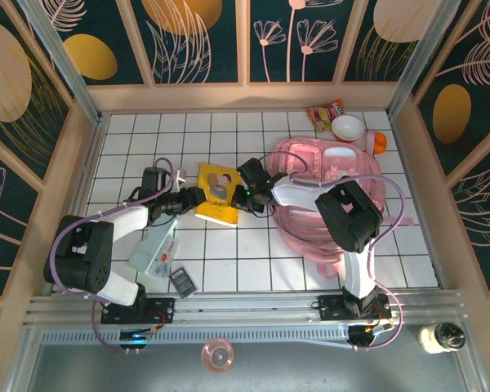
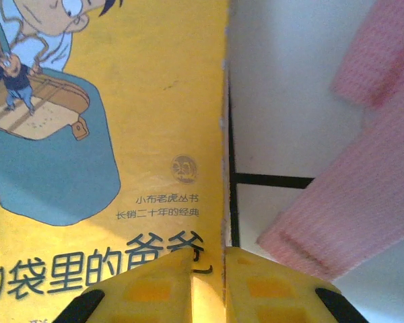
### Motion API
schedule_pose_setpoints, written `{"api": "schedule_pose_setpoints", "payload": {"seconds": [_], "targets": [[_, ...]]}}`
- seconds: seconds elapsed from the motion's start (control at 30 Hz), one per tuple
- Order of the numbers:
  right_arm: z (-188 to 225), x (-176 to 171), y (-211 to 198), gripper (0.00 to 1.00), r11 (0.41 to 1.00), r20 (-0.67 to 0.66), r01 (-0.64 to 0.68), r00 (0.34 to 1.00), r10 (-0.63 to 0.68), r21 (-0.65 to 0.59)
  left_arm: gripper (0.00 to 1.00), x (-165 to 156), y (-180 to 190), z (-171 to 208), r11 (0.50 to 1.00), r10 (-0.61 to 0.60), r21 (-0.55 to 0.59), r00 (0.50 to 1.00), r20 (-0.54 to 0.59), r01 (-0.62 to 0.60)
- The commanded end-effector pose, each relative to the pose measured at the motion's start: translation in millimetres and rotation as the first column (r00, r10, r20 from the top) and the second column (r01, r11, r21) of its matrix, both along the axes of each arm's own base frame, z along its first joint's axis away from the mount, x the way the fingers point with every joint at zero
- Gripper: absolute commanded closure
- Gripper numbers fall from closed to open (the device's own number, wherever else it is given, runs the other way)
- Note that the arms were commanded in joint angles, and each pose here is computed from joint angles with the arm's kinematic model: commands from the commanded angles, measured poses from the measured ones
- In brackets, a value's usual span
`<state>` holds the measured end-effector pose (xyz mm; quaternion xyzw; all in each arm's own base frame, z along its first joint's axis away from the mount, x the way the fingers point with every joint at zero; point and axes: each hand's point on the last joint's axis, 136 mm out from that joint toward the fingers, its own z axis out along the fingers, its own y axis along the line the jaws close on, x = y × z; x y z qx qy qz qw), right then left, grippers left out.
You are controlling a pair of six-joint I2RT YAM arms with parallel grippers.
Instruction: Pack the student bag
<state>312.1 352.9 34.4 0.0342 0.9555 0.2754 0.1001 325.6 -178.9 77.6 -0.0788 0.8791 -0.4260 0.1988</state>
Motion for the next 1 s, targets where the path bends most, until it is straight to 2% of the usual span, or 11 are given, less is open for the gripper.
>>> {"api": "schedule_pose_setpoints", "payload": {"seconds": [0.0, 0.13, 0.27, 0.33, 0.4, 0.53, 0.6, 0.7, 0.77, 0.87, 0.97], "targets": [[9.1, -12.9, 13.9, 0.84, 0.997, -0.017, -0.031, 0.999, 0.032, 0.064, 0.59, -2.8, -20.2, 15.7, 0.99, -0.06, -0.127, 0.998, 0.021, 0.062], [14.5, -11.2, 11.9, 0.81, 0.998, -0.003, -0.017, 1.0, 0.018, 0.068, 0.63, -1.1, -18.1, 11.5, 0.994, -0.048, -0.097, 0.999, 0.017, 0.05], [38.4, 0.1, 6.1, 0.7, 0.996, 0.057, 0.013, 0.998, -0.018, 0.086, 0.84, 5.7, -5.4, 10.6, 0.999, -0.019, 0.033, 0.999, 0.049, 0.017], [60.0, 7.2, 0.0, 0.63, 0.994, 0.111, 0.028, 0.993, -0.04, 0.104, 0.91, 13.2, 2.7, 23.8, 0.996, 0.008, 0.092, 0.993, 0.116, -0.018], [85.1, 14.9, -11.8, 0.53, 0.993, 0.178, 0.048, 0.982, -0.068, 0.111, 0.99, 23.3, 10.3, 46.3, 0.99, 0.052, 0.119, 0.978, 0.2, -0.076], [134.8, 26.0, -42.7, 0.45, 0.993, 0.322, 0.076, 0.941, -0.102, 0.091, 1.0, 32.3, -2.2, 102.5, 0.996, 0.024, 0.068, 0.932, 0.362, -0.052], [161.9, 28.3, -58.2, 0.44, 0.993, 0.41, 0.083, 0.905, -0.11, 0.083, 1.0, 29.6, -17.6, 133.2, 0.999, -0.022, 0.036, 0.895, 0.446, 0.006], [208.6, 22.4, -76.4, 0.42, 0.994, 0.567, 0.045, 0.818, -0.095, 0.101, 1.0, 14.9, -44.7, 184.0, 0.988, -0.083, -0.061, 0.809, 0.582, 0.145], [240.7, 12.7, -90.9, 0.41, 0.99, 0.662, 0.016, 0.742, -0.108, 0.143, 1.0, 0.8, -59.9, 216.8, 0.959, -0.092, -0.143, 0.75, 0.655, 0.243], [279.6, -6.0, -116.0, 0.4, 0.97, 0.756, -0.032, 0.633, -0.166, 0.24, 1.0, -16.0, -77.1, 242.2, 0.918, -0.121, -0.192, 0.706, 0.698, 0.347], [300.9, -30.5, -132.4, 0.4, 0.941, 0.813, -0.154, 0.557, -0.169, 0.301, 1.0, -34.7, -90.9, 263.7, 0.864, -0.15, -0.225, 0.657, 0.739, 0.451]]}}
